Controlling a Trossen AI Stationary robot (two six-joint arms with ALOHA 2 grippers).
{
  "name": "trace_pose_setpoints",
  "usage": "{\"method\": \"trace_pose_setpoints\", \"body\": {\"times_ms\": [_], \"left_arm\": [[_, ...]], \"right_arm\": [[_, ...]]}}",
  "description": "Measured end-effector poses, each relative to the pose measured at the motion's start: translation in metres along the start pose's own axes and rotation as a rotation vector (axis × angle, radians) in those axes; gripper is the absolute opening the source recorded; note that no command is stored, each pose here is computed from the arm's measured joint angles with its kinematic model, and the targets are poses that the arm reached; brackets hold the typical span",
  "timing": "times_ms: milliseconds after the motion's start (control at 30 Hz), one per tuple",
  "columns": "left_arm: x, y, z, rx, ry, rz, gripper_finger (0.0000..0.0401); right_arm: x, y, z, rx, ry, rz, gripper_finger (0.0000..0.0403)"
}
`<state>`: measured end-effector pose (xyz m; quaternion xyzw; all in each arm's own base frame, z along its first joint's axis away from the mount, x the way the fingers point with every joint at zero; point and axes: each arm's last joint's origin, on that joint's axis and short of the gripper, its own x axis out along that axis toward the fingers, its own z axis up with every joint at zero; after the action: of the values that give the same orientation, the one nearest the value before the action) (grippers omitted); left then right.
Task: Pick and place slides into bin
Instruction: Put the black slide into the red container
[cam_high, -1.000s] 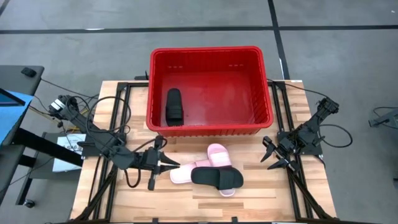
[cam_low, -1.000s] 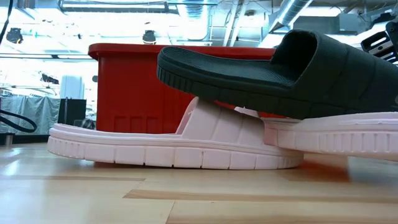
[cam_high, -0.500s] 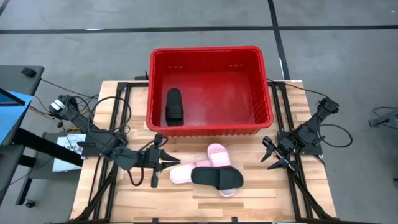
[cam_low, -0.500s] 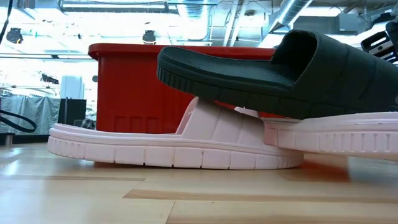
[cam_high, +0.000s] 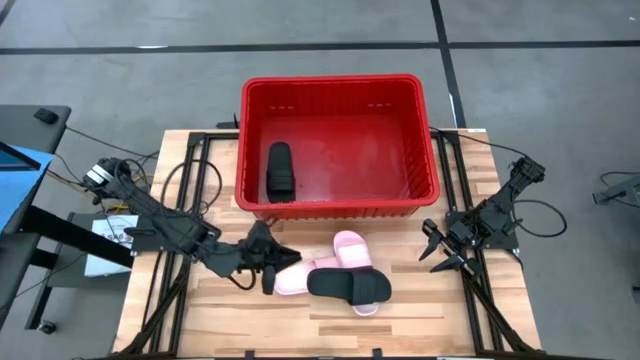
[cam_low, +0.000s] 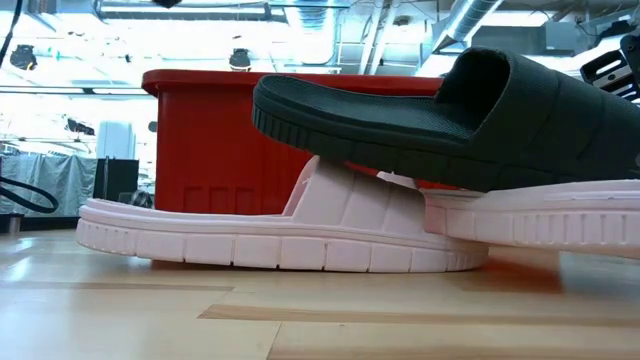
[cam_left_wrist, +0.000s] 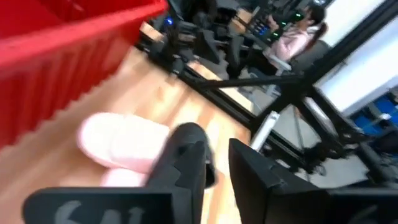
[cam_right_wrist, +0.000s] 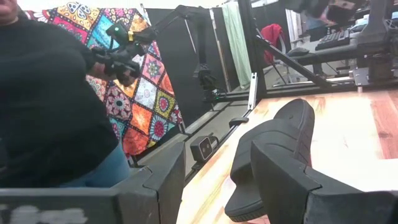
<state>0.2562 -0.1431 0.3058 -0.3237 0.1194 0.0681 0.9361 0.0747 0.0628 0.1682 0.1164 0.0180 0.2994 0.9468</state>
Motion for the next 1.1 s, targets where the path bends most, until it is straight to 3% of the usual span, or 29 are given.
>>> {"method": "trace_pose_setpoints", "body": {"times_ms": [167,433,733,1100], "left_arm": [[0.014,-0.015,0.000,-0.092,0.100,0.015,0.0093],[0.029,-0.035,0.004,-0.251,0.231,0.263,0.0098],[0.058,-0.051,-0.008,-0.308,0.353,0.481,0.0098],[0.092,-0.048,-0.037,-0.449,0.432,0.558,0.0098]], "right_arm": [[0.000,0.000,0.000,0.000,0.000,0.000,0.0173],[0.000,0.000,0.000,0.000,0.000,0.000,0.0173],[0.000,0.000,0.000,0.000,0.000,0.000,0.0173],[0.000,0.000,0.000,0.000,0.000,0.000,0.0173]]}}
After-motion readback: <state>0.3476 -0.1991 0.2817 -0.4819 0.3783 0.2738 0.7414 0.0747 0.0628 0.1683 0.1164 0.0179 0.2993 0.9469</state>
